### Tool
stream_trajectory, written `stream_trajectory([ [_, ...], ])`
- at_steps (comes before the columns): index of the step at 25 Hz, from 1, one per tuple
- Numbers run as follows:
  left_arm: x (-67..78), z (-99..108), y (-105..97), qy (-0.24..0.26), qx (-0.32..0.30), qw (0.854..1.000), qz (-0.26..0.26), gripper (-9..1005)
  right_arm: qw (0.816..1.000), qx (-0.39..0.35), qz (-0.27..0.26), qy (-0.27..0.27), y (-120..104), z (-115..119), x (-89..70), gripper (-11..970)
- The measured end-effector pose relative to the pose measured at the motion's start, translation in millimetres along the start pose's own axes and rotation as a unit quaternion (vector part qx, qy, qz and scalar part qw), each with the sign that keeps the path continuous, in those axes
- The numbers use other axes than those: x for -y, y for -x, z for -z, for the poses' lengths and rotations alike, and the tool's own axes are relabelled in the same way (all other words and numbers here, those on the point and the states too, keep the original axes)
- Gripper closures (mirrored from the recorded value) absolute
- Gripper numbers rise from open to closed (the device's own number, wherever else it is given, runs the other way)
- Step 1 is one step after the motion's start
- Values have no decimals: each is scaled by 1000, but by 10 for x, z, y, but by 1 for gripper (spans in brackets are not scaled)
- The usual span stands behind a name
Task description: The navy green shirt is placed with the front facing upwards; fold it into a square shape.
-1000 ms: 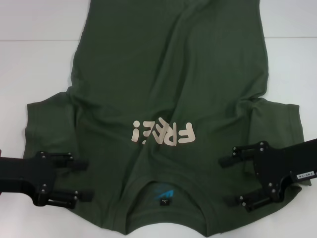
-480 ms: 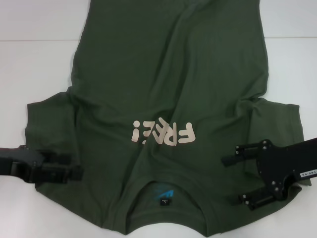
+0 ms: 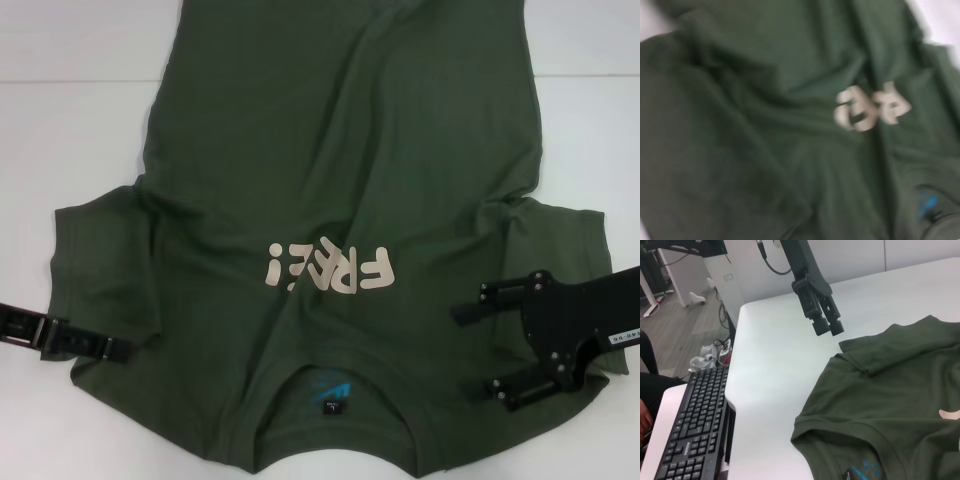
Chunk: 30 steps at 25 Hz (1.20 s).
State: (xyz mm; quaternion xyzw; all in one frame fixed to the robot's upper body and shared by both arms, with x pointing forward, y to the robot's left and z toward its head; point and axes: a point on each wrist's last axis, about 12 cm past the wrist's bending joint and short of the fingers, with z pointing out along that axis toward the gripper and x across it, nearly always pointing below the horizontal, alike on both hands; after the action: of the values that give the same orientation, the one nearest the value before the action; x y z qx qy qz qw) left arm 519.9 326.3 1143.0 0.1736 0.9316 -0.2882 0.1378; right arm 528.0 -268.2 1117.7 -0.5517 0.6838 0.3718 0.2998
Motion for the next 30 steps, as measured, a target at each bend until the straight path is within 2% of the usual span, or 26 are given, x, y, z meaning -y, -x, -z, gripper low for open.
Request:
stream_trajectory([
  [5,100,-30,100,84,-33,995,30,183,1000,-2,4,-1,21,5,11,72],
  [8,145,-71,157,111,-42,992,42,184,1000,-2,5,-2,27,4,15,72],
  [18,125,-193,232,142,-46,987,54,205,1000,-14,6,0,27,-6,26,73],
  [20,93,-210,232,152,-48,986,56,290,1000,-14,7,1,33,-7,28,73],
  [30,-44,-249,207,179,-41,981,67,289,1000,-15,13,2,76,-23,50,73],
])
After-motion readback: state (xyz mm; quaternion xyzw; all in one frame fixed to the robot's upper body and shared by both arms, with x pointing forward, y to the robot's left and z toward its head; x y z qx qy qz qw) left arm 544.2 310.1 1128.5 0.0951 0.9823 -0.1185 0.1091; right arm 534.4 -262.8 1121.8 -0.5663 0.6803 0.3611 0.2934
